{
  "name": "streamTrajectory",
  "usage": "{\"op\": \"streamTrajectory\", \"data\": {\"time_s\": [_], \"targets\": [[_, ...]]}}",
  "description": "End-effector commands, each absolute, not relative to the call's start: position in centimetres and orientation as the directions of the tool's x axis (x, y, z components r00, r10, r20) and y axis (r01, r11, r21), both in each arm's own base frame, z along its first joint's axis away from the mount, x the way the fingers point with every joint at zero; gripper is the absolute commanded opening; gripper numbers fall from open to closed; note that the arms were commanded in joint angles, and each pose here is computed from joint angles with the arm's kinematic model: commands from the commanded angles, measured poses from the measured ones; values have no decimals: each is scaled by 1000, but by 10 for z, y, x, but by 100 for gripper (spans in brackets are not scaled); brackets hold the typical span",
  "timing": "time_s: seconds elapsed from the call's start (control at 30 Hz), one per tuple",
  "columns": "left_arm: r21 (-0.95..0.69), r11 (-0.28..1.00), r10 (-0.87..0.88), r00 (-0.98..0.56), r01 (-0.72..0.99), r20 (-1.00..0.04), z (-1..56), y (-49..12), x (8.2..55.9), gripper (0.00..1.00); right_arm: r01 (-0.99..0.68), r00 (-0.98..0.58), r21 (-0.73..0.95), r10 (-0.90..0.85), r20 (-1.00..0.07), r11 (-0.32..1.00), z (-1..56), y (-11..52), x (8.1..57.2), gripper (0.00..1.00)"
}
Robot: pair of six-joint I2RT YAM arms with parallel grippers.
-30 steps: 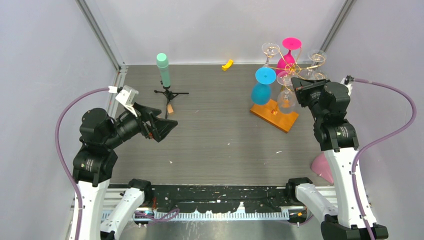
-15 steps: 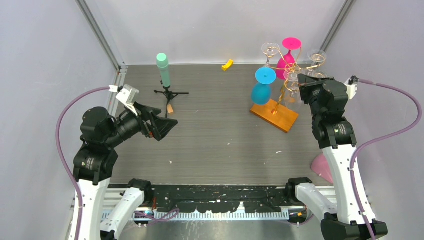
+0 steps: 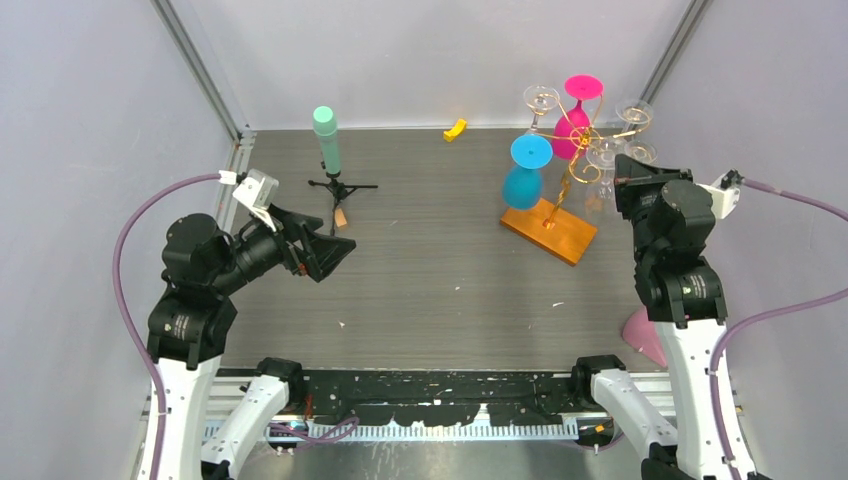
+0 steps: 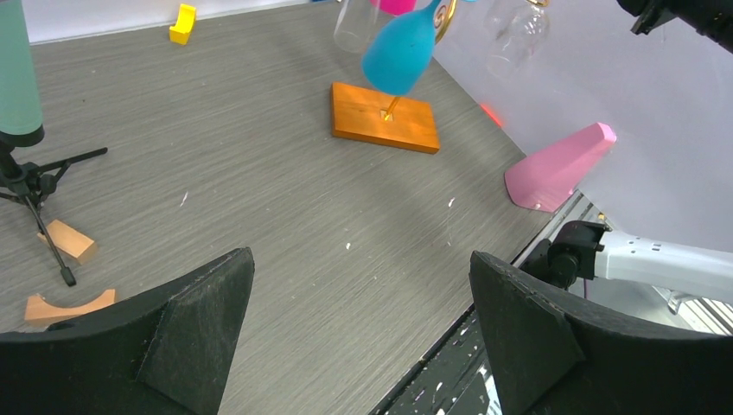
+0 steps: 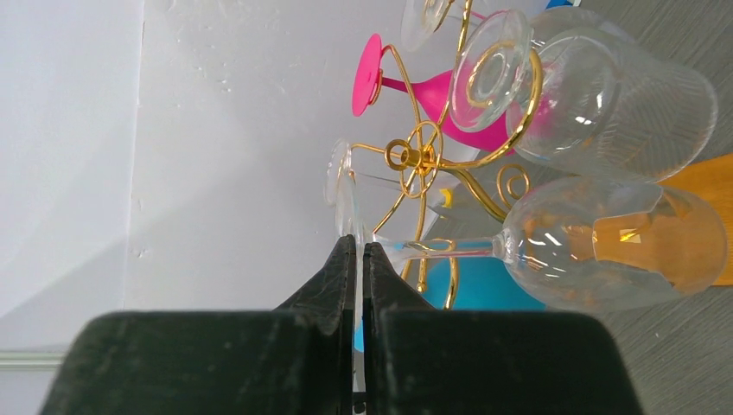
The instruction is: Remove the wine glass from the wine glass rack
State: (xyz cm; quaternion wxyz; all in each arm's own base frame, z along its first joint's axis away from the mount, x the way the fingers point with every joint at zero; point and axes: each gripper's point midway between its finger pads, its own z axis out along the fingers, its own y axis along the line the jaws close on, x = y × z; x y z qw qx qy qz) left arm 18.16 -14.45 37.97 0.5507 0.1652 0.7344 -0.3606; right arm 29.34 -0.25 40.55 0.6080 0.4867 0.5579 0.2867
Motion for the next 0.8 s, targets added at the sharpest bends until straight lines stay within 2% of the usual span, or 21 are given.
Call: {"op": "streamTrajectory", "data": {"time_s": [0.0, 0.27, 0.5, 0.6, 0.77], "targets": [[-328, 694, -166, -301, 641, -939, 386, -143, 189, 98, 148, 279, 927, 885, -373, 344, 432, -12, 277, 0], [-391, 752, -208, -372, 531, -905, 374, -135, 210, 98, 142, 199, 931, 911, -361, 337, 419, 2, 258, 0], [-450, 735, -220, -449, 507, -866, 358, -141, 220, 98, 100, 114, 946, 941, -318, 307, 417, 18, 225, 0], [-479, 678, -249, -440, 557, -863, 362, -152, 219, 98, 68, 34, 958, 959, -283, 280, 417, 33, 215, 0], [-514, 489, -300, -417, 705, -858, 382, -180, 207, 99, 38, -165, 983, 971, -172, 181, 406, 71, 212, 0]]}}
